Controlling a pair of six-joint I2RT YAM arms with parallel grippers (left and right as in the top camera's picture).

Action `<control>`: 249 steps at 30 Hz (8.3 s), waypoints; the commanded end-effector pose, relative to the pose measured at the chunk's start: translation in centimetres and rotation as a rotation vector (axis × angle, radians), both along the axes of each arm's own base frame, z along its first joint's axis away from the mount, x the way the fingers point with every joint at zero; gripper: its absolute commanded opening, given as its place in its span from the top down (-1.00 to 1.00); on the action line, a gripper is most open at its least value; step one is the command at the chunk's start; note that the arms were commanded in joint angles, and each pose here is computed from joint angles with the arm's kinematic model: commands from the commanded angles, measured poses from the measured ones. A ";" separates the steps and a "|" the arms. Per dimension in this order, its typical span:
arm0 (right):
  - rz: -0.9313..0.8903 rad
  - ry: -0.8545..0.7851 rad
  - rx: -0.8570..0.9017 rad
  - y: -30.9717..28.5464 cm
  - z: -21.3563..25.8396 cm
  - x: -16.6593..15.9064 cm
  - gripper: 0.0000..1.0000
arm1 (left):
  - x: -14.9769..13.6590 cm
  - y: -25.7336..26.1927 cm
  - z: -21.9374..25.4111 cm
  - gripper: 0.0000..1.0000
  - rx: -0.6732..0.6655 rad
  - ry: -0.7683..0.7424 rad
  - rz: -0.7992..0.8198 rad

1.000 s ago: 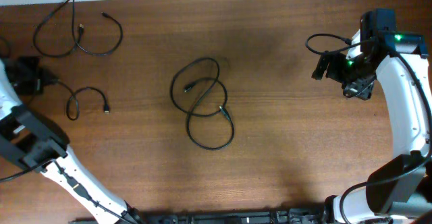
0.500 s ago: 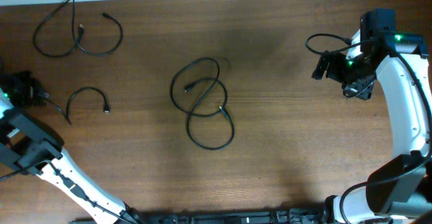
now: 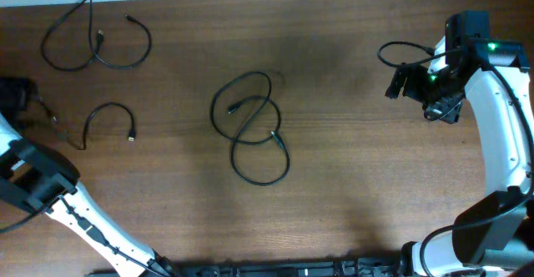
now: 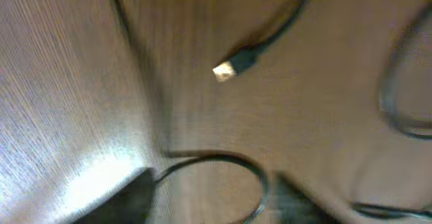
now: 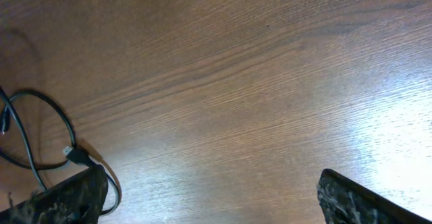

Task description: Untangle cables

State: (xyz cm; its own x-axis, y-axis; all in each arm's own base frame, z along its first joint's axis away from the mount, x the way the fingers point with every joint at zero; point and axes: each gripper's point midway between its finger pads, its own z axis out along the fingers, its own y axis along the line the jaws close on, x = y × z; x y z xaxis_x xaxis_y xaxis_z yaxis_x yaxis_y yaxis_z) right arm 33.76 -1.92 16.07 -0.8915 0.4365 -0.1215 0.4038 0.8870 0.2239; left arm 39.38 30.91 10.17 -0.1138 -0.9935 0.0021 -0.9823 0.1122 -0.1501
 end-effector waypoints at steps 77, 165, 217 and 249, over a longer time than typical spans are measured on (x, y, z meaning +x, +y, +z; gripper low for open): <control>0.000 -0.013 -0.016 -0.3 0.4 0.1 -0.97 | -2.1 -18.9 4.5 -0.80 0.138 0.160 -0.683; 0.000 -0.013 -0.016 -0.3 0.4 0.1 -0.97 | 10.3 -22.1 15.1 1.00 -0.451 -1.246 -0.587; 0.000 -0.013 -0.016 -0.3 0.4 0.1 -0.97 | 1.4 -3.8 -4.1 1.00 0.138 -0.503 -0.208; 0.000 -0.013 -0.016 -0.3 0.4 0.1 -0.97 | 1.4 1.0 2.2 -0.50 0.378 -0.516 -0.262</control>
